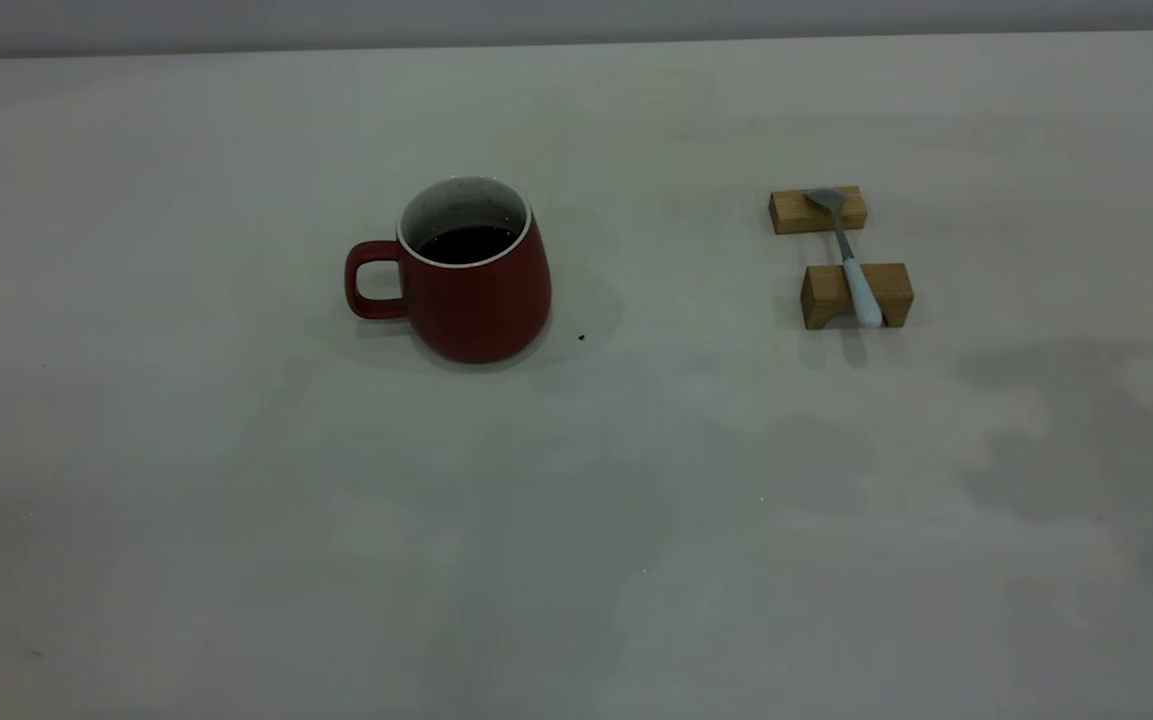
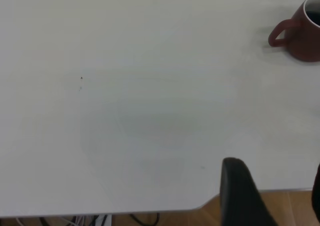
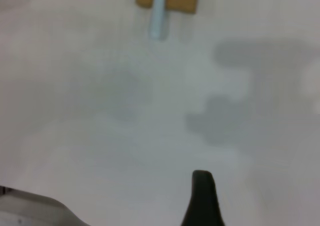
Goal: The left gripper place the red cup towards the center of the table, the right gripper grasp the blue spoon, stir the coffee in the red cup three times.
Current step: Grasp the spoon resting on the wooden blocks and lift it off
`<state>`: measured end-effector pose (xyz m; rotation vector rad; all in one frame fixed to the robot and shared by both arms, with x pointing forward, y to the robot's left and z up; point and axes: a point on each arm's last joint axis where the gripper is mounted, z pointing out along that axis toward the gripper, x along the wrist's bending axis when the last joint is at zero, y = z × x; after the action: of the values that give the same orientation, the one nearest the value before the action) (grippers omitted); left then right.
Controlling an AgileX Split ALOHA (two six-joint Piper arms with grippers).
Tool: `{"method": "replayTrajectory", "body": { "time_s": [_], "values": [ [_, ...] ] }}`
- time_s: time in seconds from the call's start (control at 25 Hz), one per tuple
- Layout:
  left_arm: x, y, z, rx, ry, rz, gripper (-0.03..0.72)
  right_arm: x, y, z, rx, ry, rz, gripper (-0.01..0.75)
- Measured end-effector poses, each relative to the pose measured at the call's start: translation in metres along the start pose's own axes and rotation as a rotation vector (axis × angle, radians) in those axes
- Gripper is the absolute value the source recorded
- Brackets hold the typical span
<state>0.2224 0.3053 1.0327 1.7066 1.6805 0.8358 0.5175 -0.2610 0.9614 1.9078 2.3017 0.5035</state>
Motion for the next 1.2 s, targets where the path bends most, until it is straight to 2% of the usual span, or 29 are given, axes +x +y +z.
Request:
{"method": "replayTrajectory", "body": {
  "time_s": [0.28,0.48,1.2],
  "values": [
    [0.000,0.000,0.000,0.000,0.000,0.000,0.424,0.022,0.019,0.081,0.171,0.033,-0.080,0.640],
    [0.000,0.000,0.000,0.000,0.000,0.000,0.424,0.031,0.029,0.121,0.229,0.037,-0.121,0.632],
    [0.000,0.000,0.000,0.000,0.000,0.000,0.424,0.038,0.059,0.184,0.244,0.031,-0.179,0.623]
  ]
}}
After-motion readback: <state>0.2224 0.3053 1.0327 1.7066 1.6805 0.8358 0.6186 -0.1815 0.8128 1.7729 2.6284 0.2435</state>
